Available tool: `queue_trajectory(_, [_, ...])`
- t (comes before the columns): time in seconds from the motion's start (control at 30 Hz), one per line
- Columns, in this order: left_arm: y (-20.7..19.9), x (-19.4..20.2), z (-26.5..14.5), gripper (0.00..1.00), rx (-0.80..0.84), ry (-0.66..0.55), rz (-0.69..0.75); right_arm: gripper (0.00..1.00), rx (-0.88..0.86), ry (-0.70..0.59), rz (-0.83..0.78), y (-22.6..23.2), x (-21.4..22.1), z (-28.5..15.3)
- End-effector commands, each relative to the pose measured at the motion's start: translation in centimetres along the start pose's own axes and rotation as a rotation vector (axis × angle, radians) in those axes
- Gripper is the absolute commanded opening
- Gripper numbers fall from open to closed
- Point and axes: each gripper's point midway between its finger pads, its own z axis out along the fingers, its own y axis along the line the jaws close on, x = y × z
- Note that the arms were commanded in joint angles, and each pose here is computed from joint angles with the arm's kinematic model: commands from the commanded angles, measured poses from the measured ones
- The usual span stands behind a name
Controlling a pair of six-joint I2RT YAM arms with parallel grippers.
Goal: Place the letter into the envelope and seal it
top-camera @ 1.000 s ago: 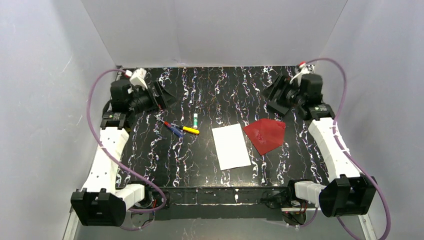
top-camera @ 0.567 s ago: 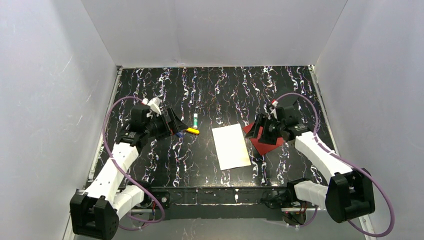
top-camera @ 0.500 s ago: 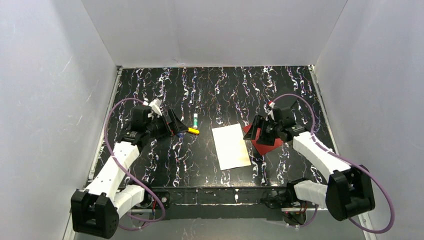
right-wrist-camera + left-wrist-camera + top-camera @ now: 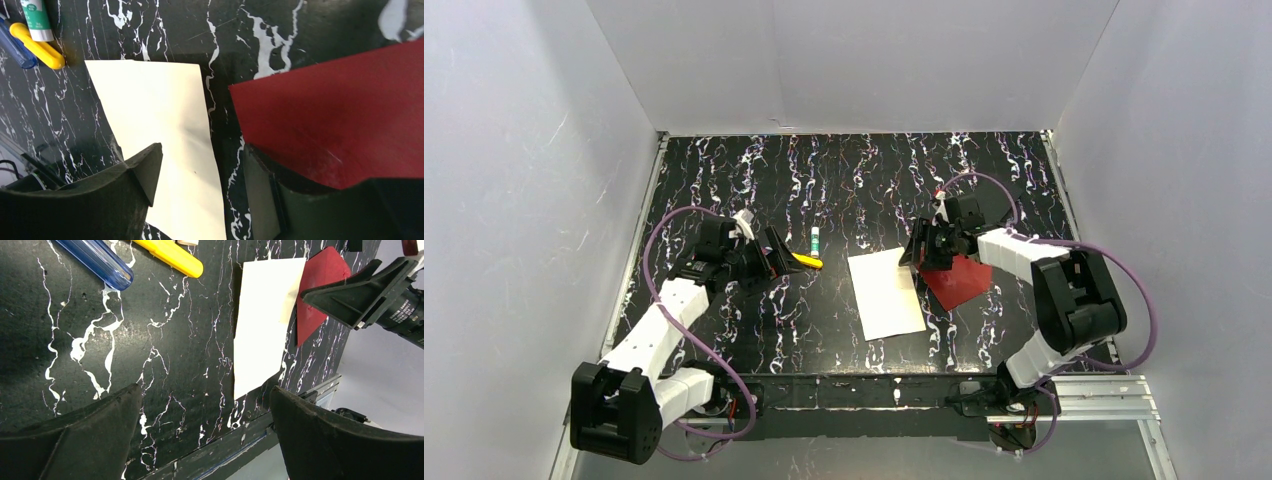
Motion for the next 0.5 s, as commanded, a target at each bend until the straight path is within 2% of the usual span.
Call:
queue_trajectory(0.0, [-0.9,0.1,-0.7,0.98,0.018,0.016,0.013,0.66,-0.129,-0.015,-0.066,2.2,-1.5,0.9])
queue_trajectory(0.17, [-1.1,-0.2,-0.7,0.98,0.019,0.011,0.010,0.60,-0.170,0.007,-0.068,2.3,-1.0,2.1])
queue_trajectory(0.27, [-1.3,-0.6,-0.7,0.98,0.014,0.011,0.012,0.52,-0.222,0.023,-0.078,2.6,-0.7,3.0])
queue_trajectory(0.37, [-1.5,-0.9,-0.8,0.98,0.013,0.004,0.016,0.34,-0.273,0.044,-0.081,2.9,-0.3,4.0])
queue_trajectory(0.47, [-1.7,-1.5,-1.1,0.98,0.007,-0.018,0.028,0.01,-0.316,0.036,-0.077,3.5,-0.8,4.5])
